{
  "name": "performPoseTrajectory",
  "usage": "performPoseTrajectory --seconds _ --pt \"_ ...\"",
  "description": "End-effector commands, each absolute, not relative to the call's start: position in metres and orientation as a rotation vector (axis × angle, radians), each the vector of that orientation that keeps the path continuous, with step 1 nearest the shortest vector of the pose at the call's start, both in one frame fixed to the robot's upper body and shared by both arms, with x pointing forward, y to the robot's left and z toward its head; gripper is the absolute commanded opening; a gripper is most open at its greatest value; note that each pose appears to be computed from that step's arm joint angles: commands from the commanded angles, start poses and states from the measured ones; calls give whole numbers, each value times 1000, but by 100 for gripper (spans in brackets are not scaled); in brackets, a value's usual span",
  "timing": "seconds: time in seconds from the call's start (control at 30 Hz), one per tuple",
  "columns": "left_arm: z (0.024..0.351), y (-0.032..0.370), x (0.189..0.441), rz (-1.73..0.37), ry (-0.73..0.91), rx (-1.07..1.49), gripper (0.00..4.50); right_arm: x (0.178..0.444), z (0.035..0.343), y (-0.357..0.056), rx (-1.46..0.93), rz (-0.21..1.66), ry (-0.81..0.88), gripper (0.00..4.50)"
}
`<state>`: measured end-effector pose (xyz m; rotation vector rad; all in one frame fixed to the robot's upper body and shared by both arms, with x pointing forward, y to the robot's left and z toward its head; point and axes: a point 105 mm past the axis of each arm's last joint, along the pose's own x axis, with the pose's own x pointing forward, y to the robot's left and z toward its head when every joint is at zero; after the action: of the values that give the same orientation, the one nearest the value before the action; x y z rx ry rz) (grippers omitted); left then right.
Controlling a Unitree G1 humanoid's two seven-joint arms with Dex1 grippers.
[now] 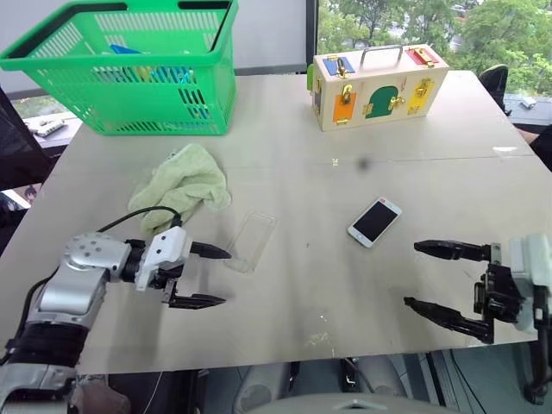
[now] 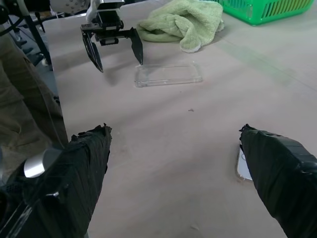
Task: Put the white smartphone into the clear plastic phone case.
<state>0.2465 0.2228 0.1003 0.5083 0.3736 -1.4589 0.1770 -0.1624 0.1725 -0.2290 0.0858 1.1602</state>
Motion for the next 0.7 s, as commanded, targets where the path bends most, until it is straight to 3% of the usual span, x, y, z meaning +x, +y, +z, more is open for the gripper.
performPoseTrajectory --seconds 0.03,0.1,0.23,0.43,0.7 --pt "97 215 251 -1511 353 559 448 172 173 -155 -251 1170 45 450" --pt "93 210 254 -1532 357 578 396 171 171 -153 -247 1163 42 450" --pt "82 201 261 -1562 371 644 210 172 168 -151 -260 1130 40 450" --pt "80 200 264 -1566 436 638 4 173 164 -149 -280 1102 54 450" --pt "113 183 273 -1335 553 260 4 176 167 -142 -262 1078 18 450"
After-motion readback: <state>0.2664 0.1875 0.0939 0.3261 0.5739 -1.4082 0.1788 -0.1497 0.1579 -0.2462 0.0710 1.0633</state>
